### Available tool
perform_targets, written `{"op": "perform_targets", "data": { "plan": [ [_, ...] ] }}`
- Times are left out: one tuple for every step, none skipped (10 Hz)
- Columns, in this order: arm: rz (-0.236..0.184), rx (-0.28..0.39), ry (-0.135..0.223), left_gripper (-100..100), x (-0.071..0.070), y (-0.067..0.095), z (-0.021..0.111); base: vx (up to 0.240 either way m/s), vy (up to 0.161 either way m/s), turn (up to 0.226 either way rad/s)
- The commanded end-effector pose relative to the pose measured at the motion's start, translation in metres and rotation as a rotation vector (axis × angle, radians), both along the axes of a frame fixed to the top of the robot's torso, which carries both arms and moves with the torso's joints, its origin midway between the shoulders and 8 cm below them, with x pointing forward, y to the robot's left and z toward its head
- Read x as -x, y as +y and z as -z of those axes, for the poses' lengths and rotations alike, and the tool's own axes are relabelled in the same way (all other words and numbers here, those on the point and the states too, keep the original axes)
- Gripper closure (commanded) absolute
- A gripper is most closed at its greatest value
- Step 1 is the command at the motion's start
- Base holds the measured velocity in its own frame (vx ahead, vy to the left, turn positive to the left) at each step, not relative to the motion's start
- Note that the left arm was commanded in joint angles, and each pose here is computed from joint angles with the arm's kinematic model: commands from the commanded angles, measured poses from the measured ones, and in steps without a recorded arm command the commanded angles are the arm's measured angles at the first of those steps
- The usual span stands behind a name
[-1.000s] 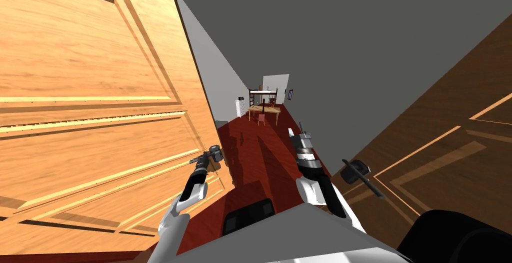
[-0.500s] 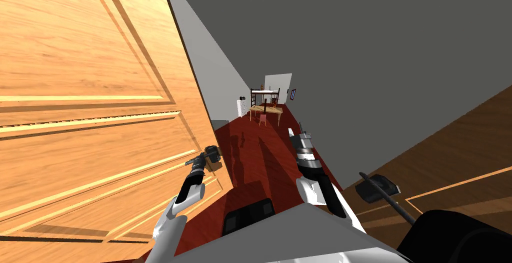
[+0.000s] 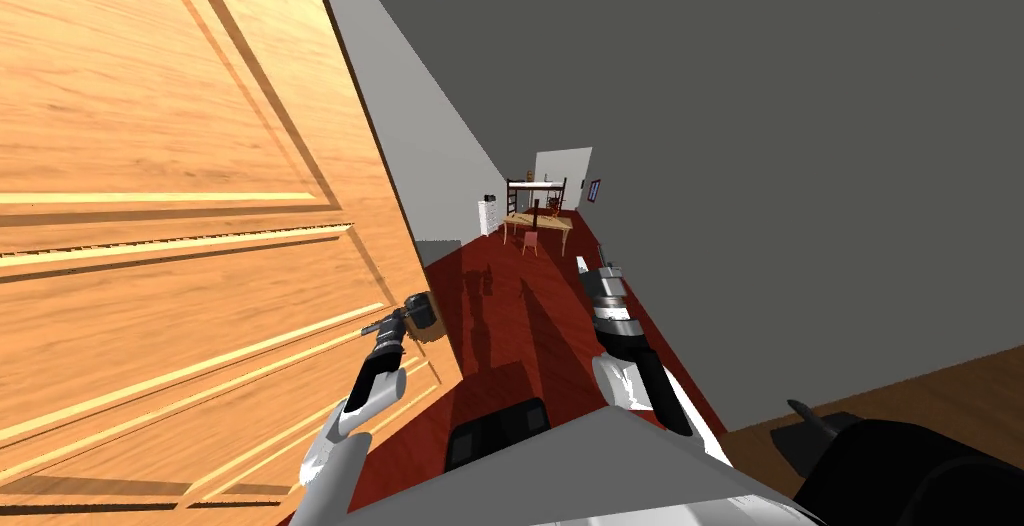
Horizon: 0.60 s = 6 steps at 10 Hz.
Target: Push the door open
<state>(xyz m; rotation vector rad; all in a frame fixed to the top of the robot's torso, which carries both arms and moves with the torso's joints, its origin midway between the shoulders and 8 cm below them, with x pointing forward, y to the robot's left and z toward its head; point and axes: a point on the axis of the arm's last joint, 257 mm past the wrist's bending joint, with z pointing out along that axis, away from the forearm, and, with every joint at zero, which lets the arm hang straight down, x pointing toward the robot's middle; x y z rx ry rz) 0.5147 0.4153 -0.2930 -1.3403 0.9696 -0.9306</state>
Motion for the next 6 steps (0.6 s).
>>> {"op": "perform_targets", "data": {
  "plan": [
    [-0.025, -0.002, -0.013, 100, 0.003, 0.013, -0.006, 0.182, -0.069, 0.084],
    [-0.038, 0.005, -0.013, 100, 0.006, 0.016, -0.004, 0.21, -0.091, 0.087],
    [-0.048, 0.012, -0.013, 100, 0.008, 0.019, -0.003, 0.224, -0.084, 0.104],
    [-0.058, 0.019, -0.013, 100, 0.01, 0.021, -0.001, 0.203, -0.071, 0.075],
    [-0.054, 0.018, -0.004, 100, 0.01, 0.019, 0.003, 0.085, -0.023, 0.044],
    [-0.078, 0.01, -0.009, 100, 0.015, 0.034, 0.0, 0.16, -0.001, 0.044]
  ]
}}
